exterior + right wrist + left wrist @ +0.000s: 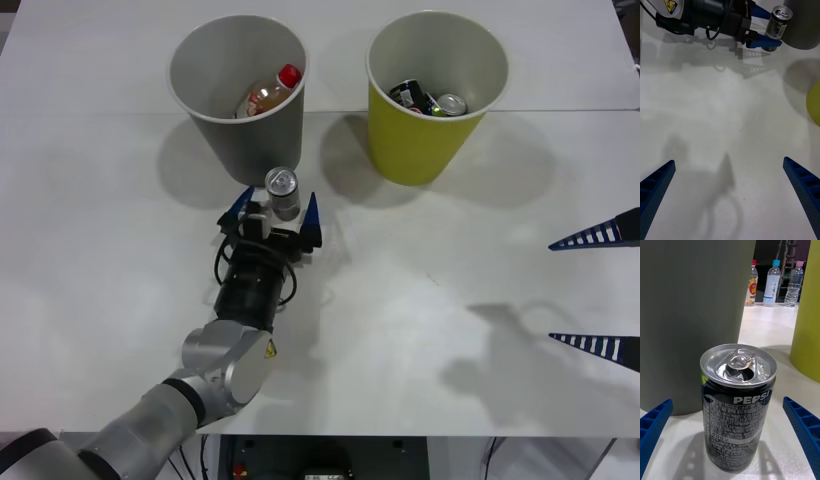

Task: Put the can into the green bin and the plastic bottle into the gray bin

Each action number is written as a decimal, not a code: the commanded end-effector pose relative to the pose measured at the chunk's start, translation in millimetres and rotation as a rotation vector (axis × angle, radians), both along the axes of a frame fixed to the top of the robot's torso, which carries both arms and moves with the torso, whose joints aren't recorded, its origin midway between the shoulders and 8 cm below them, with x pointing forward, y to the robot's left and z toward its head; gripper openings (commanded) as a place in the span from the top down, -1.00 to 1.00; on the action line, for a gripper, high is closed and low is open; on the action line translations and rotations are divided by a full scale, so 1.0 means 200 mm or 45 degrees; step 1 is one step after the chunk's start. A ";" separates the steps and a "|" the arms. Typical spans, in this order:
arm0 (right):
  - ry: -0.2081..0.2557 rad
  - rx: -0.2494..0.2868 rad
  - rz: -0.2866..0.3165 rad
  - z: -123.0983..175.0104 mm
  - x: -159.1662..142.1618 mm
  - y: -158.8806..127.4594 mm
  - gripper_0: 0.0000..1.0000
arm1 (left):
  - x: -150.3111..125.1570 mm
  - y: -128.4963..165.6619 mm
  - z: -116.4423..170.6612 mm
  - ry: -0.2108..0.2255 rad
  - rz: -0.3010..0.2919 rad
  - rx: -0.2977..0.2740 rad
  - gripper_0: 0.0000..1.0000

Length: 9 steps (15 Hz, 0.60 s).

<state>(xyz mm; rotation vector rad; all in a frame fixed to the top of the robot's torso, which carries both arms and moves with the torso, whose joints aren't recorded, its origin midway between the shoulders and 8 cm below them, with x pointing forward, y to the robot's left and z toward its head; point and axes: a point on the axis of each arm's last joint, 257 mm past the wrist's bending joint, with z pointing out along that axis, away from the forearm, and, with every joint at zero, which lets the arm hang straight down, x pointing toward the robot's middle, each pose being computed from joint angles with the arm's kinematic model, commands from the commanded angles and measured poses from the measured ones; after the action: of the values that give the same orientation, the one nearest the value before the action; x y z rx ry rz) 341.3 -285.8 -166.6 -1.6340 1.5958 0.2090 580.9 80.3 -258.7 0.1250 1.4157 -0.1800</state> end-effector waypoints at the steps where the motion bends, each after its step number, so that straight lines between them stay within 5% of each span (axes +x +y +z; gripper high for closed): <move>1: 0.000 0.000 0.000 0.00 0.00 0.00 -1.00 | 0.01 -0.01 0.01 0.003 -0.007 0.002 -1.00; 3: 0.000 0.000 0.000 0.00 0.00 0.00 -1.00 | 0.01 -0.01 0.00 0.005 -0.009 0.000 -0.95; 4: 0.000 0.000 0.000 0.00 0.00 0.00 -1.00 | 0.01 -0.01 0.00 0.005 -0.009 0.000 0.24; 5: 0.000 0.000 0.000 0.00 0.00 0.00 -1.00 | 0.01 -0.01 0.00 0.004 -0.010 0.004 0.81; 6: 0.000 0.000 0.000 0.00 0.00 0.00 -1.00 | 0.01 -0.01 0.01 0.000 -0.009 0.008 1.00; 9: 0.000 0.000 0.000 0.00 0.00 0.00 -1.00 | 0.01 -0.01 0.01 -0.001 -0.010 0.013 1.00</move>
<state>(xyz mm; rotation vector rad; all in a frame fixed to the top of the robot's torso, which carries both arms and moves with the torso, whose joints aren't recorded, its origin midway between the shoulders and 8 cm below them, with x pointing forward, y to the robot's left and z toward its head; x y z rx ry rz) 341.3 -285.8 -166.6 -1.6340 1.5958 0.2090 583.0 77.3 -256.8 0.1388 1.4160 -0.1803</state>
